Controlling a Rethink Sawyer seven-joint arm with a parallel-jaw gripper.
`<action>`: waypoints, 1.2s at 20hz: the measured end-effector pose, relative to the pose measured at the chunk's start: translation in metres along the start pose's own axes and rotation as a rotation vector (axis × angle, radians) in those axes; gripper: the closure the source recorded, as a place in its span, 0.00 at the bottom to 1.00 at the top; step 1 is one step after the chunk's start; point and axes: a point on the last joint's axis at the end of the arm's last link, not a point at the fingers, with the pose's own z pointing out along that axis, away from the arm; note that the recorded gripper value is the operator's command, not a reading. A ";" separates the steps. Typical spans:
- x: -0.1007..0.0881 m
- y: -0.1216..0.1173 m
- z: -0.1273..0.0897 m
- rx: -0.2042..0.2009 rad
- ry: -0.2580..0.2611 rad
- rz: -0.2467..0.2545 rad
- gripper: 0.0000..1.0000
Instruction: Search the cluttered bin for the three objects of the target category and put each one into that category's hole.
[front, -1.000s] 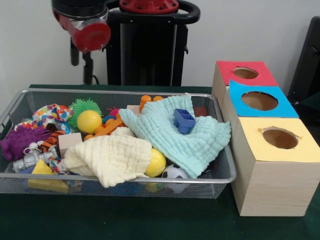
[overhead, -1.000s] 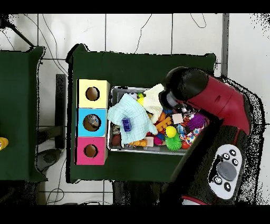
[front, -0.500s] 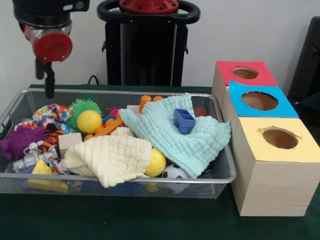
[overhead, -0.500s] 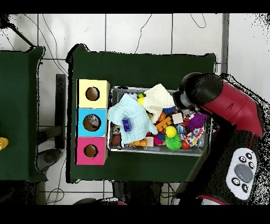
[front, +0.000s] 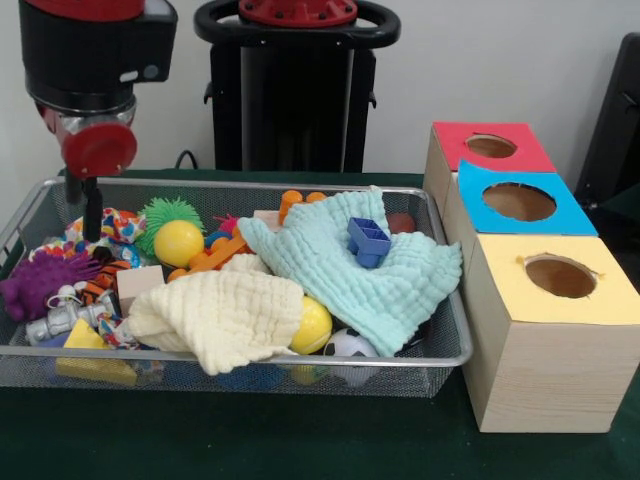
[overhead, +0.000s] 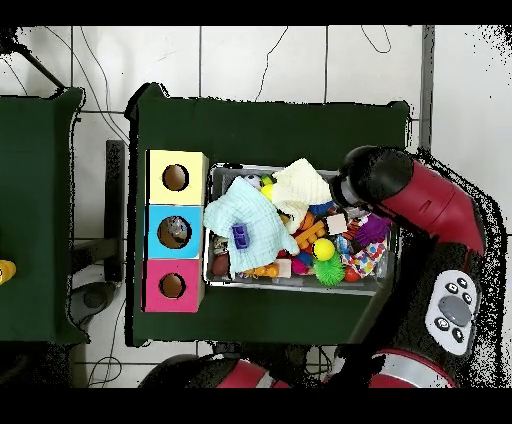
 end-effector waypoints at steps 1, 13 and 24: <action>0.001 0.001 0.004 0.001 -0.002 -0.002 0.00; 0.023 -0.003 0.049 -0.058 0.014 0.009 0.00; 0.050 -0.030 0.064 -0.041 0.063 -0.041 0.00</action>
